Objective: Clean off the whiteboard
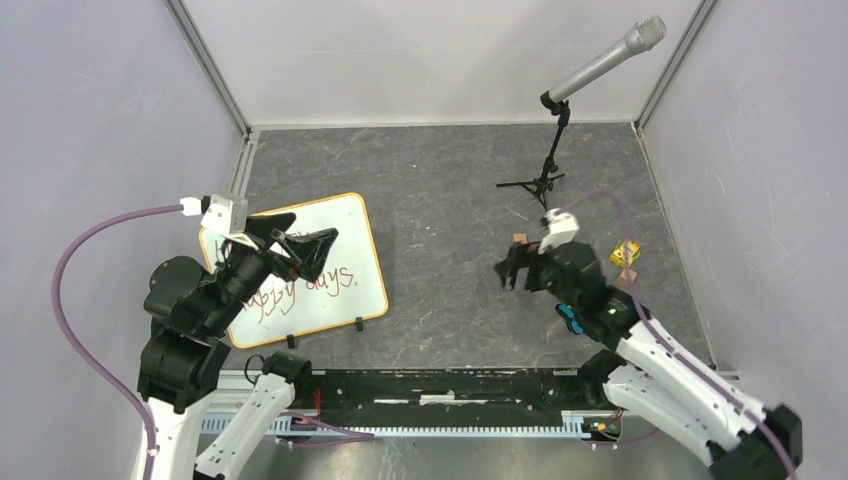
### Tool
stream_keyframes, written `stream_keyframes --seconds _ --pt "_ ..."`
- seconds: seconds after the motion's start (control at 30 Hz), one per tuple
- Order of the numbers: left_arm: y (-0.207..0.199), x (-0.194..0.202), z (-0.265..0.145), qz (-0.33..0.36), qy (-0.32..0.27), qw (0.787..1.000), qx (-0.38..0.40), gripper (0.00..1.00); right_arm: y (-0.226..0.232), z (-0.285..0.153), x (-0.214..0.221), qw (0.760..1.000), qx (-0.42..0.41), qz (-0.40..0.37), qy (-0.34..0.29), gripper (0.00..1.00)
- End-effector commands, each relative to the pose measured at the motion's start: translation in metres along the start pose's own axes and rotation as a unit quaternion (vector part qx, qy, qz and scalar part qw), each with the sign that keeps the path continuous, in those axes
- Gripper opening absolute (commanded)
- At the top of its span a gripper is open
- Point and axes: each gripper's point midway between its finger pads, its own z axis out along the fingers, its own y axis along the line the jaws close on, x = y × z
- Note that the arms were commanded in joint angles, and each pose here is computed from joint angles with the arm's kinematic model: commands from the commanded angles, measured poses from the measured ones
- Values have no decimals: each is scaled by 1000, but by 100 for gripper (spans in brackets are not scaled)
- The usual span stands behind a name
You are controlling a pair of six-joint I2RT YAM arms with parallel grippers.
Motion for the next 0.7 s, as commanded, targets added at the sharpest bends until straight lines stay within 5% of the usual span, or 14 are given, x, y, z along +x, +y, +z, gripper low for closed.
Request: stream_keyframes --seconds 0.0,0.3,0.67 --pt "-11 6 -10 -22 8 1000 20 100 74 8 5 999 -43 17 -25 98" --pt "-15 17 -27 -32 21 999 26 100 230 19 72 998 -57 -23 7 98" --pt "-22 25 -50 -36 28 998 38 100 305 54 126 999 -44 17 27 86"
